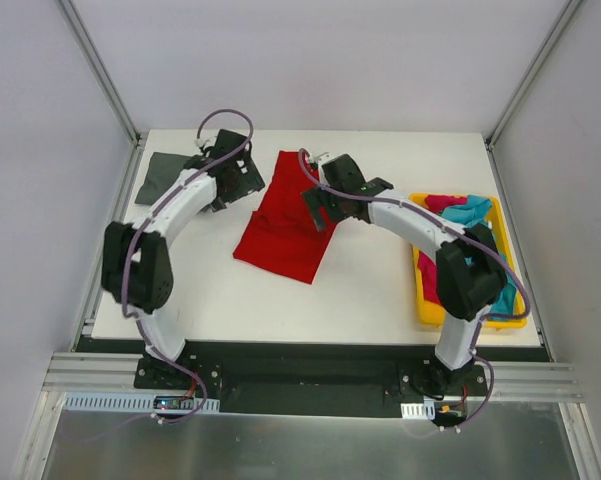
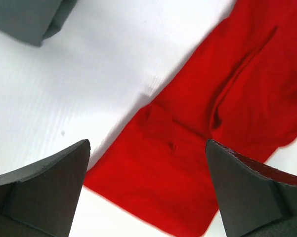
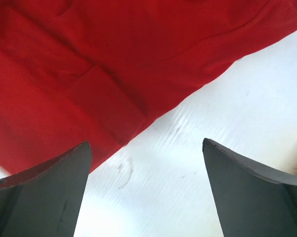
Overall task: Fold and stack the t-shirts
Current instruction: Fold the folded rectangular tshirt in 1/3 of the way
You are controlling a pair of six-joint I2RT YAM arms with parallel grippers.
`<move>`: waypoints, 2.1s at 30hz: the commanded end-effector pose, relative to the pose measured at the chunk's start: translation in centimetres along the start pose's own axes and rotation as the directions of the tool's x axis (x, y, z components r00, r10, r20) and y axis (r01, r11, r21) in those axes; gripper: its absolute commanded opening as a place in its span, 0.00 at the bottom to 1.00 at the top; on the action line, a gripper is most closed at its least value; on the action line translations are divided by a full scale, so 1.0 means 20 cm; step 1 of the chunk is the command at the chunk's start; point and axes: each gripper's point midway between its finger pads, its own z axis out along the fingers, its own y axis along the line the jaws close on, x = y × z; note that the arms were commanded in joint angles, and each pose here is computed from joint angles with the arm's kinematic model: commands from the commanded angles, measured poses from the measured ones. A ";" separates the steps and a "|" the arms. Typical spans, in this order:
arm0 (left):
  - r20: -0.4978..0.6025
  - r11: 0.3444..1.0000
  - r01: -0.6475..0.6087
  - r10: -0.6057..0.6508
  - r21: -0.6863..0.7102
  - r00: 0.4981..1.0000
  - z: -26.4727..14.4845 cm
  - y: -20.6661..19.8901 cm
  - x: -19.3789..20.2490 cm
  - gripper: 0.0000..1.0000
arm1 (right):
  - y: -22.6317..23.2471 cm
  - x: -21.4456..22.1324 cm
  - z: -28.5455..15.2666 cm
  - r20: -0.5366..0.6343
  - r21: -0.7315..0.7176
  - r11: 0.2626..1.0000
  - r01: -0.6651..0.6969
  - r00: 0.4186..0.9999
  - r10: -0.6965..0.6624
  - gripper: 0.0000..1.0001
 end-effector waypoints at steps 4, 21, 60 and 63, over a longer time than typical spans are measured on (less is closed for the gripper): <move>0.082 0.997 0.079 -0.078 -0.003 0.994 -0.37 0.33 0.16 0.99 | 0.57 -0.02 -0.34 0.148 -0.505 0.861 0.049 0.988 0.031 0.96; 0.222 0.967 0.240 -0.215 -0.091 0.951 -0.44 0.89 0.52 0.99 | 0.86 -0.15 0.17 -0.004 -0.485 0.873 0.056 0.998 -0.066 0.96; 0.166 0.969 0.229 -0.212 -0.089 0.963 -0.41 0.88 0.55 0.99 | 0.65 -0.22 0.38 -0.048 -0.353 0.935 0.037 0.997 -0.057 0.96; 0.170 0.970 0.231 -0.215 -0.082 0.962 -0.42 0.88 0.55 0.99 | 0.50 -0.30 0.41 -0.018 -0.267 0.963 0.039 0.999 -0.046 0.96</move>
